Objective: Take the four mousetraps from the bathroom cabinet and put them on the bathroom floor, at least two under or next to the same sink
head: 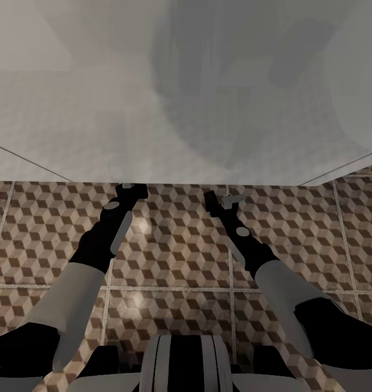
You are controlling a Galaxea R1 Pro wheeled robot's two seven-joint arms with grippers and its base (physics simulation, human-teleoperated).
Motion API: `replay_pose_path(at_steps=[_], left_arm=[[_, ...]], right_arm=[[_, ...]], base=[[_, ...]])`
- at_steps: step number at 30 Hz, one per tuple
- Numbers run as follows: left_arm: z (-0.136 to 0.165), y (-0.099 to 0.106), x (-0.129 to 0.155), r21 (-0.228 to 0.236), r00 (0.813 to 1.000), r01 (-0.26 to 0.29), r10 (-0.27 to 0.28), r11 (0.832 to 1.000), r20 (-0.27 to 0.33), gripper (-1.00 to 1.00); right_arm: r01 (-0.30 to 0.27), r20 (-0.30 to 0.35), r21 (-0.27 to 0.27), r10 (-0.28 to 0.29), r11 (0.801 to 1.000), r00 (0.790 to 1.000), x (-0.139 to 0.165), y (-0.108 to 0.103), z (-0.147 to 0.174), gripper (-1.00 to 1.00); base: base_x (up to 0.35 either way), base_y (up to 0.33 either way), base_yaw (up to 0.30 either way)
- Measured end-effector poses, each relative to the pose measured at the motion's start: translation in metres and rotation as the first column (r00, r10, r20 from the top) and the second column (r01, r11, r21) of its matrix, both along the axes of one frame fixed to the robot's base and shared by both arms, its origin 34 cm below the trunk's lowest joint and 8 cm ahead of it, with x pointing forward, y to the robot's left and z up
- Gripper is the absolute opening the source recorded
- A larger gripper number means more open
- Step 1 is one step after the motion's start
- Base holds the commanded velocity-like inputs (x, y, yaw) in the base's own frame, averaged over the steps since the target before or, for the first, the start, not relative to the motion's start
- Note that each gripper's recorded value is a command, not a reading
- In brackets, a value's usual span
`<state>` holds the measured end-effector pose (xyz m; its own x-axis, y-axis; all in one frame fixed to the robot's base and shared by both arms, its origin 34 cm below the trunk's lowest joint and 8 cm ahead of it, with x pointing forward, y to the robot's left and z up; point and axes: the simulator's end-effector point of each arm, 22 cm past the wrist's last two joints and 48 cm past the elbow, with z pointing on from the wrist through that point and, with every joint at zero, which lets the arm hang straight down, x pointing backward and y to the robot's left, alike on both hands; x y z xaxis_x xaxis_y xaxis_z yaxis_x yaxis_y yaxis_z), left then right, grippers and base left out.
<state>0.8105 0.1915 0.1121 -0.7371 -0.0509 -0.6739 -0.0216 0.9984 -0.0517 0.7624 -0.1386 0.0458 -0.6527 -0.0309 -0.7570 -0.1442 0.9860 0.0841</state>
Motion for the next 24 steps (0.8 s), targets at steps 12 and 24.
replay_pose_path(at_steps=[12, 24], left_arm=[[-0.019, 0.001, -0.015, 0.005, 0.999, -0.001, 0.001, 1.0, -0.051, -1.0], [-0.045, 0.001, -0.038, 0.008, 0.995, -0.006, 0.007, 1.0, -0.104, -1.0]], right_arm=[[-0.002, 0.001, 0.013, 0.002, 1.0, 1.0, 0.0, 0.01, 0.002, 1.0], [-0.004, 0.006, 0.02, 0.004, 1.0, 1.0, 0.002, 0.014, 0.004, 1.0]], base=[[0.0, 0.0, 0.0], [0.0, 0.0, 0.0]])
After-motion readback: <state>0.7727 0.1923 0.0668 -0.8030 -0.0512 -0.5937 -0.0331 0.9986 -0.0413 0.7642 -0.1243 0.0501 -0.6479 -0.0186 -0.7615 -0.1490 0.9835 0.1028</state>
